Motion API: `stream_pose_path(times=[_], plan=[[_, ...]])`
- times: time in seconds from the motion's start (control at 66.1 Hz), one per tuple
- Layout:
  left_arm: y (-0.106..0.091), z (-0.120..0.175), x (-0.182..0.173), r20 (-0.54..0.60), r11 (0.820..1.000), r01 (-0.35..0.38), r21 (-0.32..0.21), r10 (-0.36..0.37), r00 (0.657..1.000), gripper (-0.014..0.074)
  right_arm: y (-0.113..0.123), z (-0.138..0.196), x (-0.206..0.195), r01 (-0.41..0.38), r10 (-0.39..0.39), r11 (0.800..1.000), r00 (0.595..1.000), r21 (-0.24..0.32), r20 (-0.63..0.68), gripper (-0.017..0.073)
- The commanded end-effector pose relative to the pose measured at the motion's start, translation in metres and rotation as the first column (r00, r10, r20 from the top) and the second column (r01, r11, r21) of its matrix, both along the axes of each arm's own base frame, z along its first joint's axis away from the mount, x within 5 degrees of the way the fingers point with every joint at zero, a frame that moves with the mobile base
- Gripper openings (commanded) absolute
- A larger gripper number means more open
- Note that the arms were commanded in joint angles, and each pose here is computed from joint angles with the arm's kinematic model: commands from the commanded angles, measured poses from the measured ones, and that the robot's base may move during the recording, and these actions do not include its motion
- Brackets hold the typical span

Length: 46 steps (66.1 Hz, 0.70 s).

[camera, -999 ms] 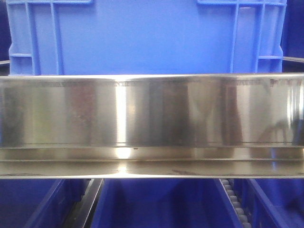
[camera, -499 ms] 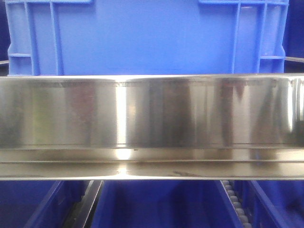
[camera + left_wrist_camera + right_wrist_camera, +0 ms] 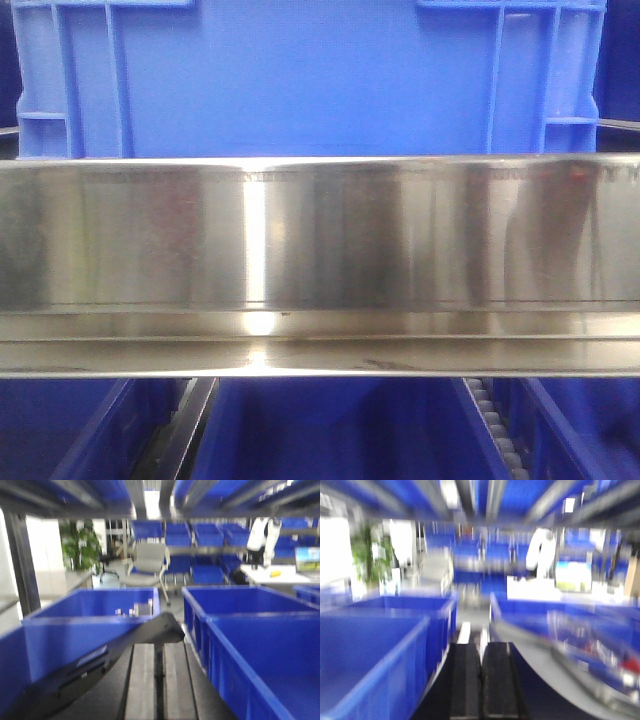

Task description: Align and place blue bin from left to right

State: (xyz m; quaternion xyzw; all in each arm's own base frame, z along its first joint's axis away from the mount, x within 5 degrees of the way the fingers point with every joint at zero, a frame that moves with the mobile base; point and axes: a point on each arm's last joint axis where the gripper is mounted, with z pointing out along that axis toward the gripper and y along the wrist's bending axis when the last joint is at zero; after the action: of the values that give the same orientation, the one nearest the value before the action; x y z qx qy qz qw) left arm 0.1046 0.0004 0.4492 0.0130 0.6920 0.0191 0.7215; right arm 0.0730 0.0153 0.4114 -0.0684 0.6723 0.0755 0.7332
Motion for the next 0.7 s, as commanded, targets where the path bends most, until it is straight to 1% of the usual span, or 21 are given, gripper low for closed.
stream_pose_path(times=[0.0,0.121,0.212,0.272,0.348,0.424,0.53,0.59,0.681], plan=[[0.000,0.001,0.008,-0.020,1.000,0.003,-0.016,-0.003,1.000,-0.0111,0.001,0.005,0.007,0.001,-0.001,1.000,1.000,-0.007,-0.014,-0.0165],[-0.001,-0.001,0.014,-0.040,1.000,0.002,-0.016,-0.003,0.999,-0.0111,0.002,0.006,0.009,0.002,-0.002,1.000,1.000,-0.004,-0.001,-0.0165],[-0.001,-0.001,0.014,-0.041,0.999,0.009,-0.032,-0.010,0.999,-0.0111,0.002,0.007,0.009,0.002,-0.002,1.000,1.000,-0.004,0.002,-0.0165],[-0.001,0.000,0.014,-0.033,0.999,0.010,-0.032,-0.011,0.999,-0.0111,0.002,0.007,0.009,0.001,-0.001,1.000,1.000,-0.002,0.003,-0.0165],[-0.001,0.003,0.014,0.004,0.999,0.013,-0.032,-0.013,1.000,-0.0111,0.002,0.008,0.008,0.001,-0.002,1.000,1.000,0.002,0.019,-0.0165],[-0.002,0.007,0.015,0.047,0.999,0.018,-0.036,-0.017,0.999,-0.0111,0.002,0.013,0.011,0.003,-0.004,1.000,0.997,0.013,0.074,-0.0165],[-0.003,0.012,0.019,0.107,0.996,0.042,-0.081,-0.033,0.994,-0.0111,0.003,0.020,0.016,0.004,-0.009,1.000,0.989,0.031,0.145,-0.0165],[-0.004,0.015,0.021,0.145,0.993,0.054,-0.104,-0.039,0.989,-0.0111,0.003,0.021,0.021,0.001,-0.008,0.999,0.988,0.044,0.151,-0.0165],[-0.004,0.015,0.027,0.154,0.993,0.055,-0.103,-0.038,0.987,-0.0111,0.005,0.018,0.028,-0.003,-0.004,0.998,0.992,0.056,0.127,-0.0165]])
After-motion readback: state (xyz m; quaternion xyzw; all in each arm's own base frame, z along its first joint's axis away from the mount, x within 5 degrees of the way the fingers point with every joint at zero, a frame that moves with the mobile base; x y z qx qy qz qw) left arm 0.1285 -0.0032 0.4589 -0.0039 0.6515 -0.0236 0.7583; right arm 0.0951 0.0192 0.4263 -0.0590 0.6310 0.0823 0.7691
